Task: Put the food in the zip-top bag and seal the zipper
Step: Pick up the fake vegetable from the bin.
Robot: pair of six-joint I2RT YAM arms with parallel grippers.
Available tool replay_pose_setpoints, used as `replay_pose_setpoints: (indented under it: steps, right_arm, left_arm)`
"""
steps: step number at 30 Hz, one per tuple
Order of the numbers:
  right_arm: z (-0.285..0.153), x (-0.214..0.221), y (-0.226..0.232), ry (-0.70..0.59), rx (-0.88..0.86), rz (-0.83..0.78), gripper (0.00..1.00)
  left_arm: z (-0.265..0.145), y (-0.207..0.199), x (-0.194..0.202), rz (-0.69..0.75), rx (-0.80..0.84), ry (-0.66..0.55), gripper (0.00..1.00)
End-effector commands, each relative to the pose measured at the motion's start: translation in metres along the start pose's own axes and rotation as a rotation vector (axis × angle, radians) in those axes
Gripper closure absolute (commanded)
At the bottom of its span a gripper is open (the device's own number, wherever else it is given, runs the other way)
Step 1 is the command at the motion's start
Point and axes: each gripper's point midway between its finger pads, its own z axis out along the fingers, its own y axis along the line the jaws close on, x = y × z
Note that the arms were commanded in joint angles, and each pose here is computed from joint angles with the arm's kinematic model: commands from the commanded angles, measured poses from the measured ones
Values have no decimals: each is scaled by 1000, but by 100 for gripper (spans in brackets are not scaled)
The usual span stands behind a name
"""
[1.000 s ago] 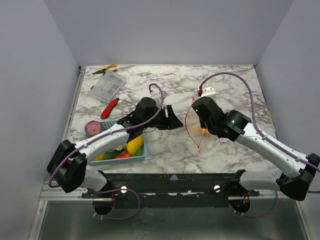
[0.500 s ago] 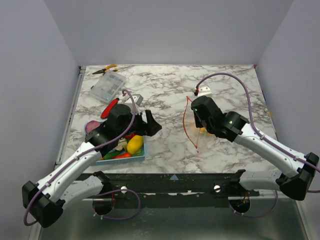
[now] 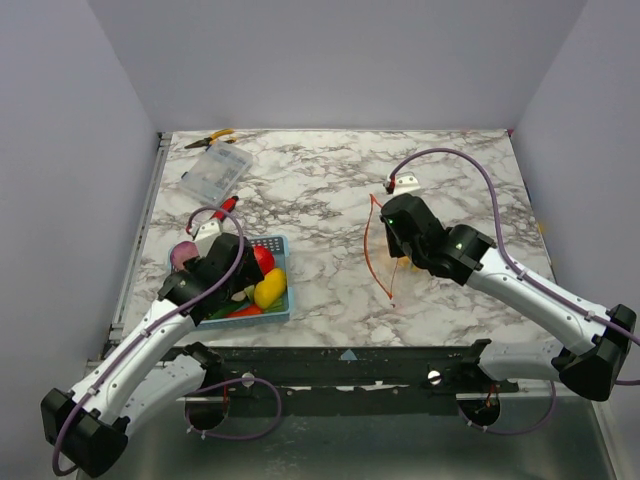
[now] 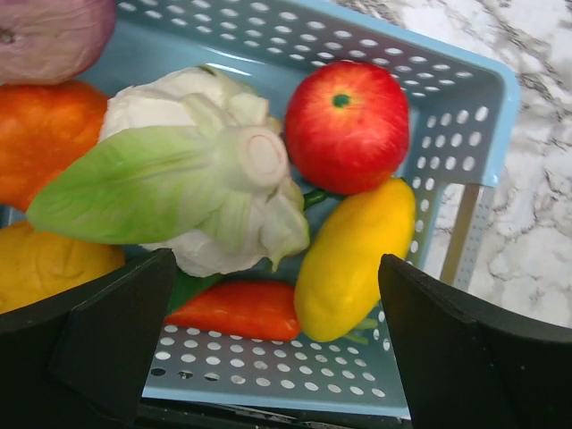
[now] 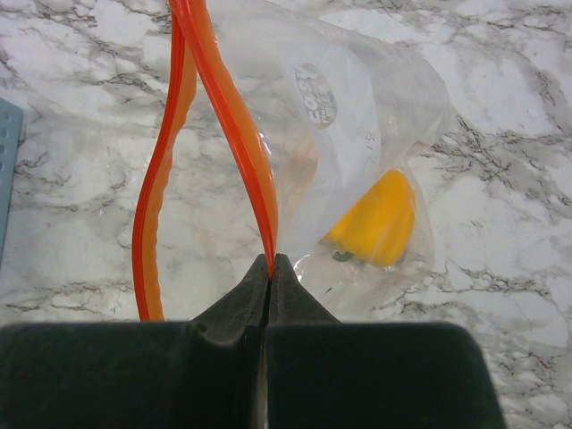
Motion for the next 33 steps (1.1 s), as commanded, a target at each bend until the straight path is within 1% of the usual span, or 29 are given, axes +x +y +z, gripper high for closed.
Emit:
replay_pose_setpoints:
  steps: [1,4,6,11,14,16,18,20,24,27,28,30,33]
  right_arm:
    - [0,3,3,2,-20,-1,99]
    - [-1,2,3,-1,-21,4,99]
    - [-2,2,4,1,-26,3,99]
    - [-2,2,3,4,-23,3,99]
    - [-3,3,2,6,-19,2,99]
    - [-3,3,2,5,-19,2,99]
    - [-2,4,2,10,-19,1,99]
    - [-1,4,3,9,-23,1,99]
    - [1,4,5,17,-23,-4,99]
    - [2,4,6,20,-25,-7,99]
    - [2,4,6,19,-25,-6,99]
    - [3,4,7,21,-26,-8,99]
    - [4,4,8,21,-26,-9,99]
  left_arm:
    - [4,31,1,-181,-161,-19,1]
    - [10,42,5,-301,-234,-4,1]
    - [18,45,7,-359,-249,3,1]
    - [37,38,6,-494,-182,-7,2]
    - [42,37,6,-538,-166,-22,3]
    - [44,42,6,-554,-182,-37,6]
    - [49,42,5,-556,-172,-49,11]
    - [51,42,8,-565,-164,-46,21]
    - [51,41,9,-602,-143,-53,44]
    - [45,41,1,-607,-121,-88,61]
    - [41,42,-2,-603,-118,-99,65]
    - [31,42,-11,-597,-105,-121,66]
    - [14,33,-24,-555,-42,-137,73]
